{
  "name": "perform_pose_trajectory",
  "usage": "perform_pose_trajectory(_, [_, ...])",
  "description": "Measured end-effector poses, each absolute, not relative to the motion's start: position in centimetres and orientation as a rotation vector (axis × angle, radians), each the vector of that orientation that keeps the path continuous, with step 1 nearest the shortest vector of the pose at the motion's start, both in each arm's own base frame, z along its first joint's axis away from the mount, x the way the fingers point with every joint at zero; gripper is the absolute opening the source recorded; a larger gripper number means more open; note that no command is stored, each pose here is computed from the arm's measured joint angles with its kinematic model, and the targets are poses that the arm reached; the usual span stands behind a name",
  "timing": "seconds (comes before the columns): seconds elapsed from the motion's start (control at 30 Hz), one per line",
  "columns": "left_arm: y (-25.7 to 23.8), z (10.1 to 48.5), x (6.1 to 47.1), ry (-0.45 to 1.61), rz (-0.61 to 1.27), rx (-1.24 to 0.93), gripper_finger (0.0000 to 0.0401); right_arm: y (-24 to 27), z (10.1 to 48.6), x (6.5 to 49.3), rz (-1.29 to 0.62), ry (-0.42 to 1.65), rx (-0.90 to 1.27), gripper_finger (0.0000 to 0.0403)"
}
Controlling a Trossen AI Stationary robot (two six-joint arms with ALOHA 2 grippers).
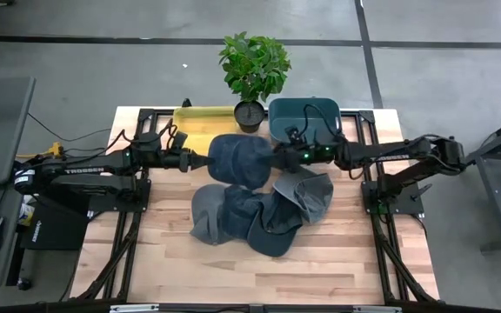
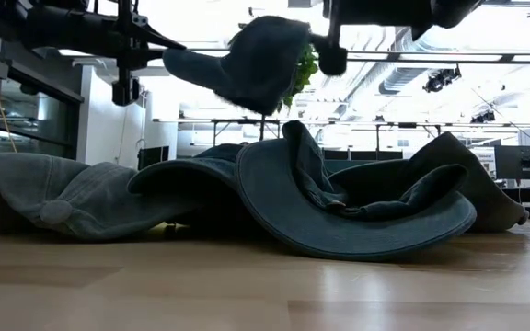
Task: Pick & Place hat
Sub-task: Put the top blue cap into the blue bin
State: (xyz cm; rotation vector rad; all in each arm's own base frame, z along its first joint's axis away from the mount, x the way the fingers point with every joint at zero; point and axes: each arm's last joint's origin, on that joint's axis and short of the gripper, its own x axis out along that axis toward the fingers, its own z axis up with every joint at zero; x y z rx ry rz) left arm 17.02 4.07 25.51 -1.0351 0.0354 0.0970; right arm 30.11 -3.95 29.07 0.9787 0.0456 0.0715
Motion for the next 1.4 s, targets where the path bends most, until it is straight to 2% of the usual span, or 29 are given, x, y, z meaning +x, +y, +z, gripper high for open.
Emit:
perform_pose_trajectory(0.77, [4.16, 26.19, 17.3, -0.04, 0.063, -1.024, 0.0007, -4.13, 28.54, 30.13, -0.024, 0.055, 0.996, 0.0304])
perform_pose_trajectory(0.97, [4.25, 25.85, 17.61, -0.023, 0.073, -1.029, 0.0007, -4.13, 28.54, 30.13, -0.025, 0.055, 0.993, 0.0245])
perform_pose_trajectory(1.4, [4.23, 26.32, 17.58, -0.062, 0.047, -1.015, 0.0007, -4.82, 28.33, 30.0, -0.035, 0.075, 0.978, 0.0051])
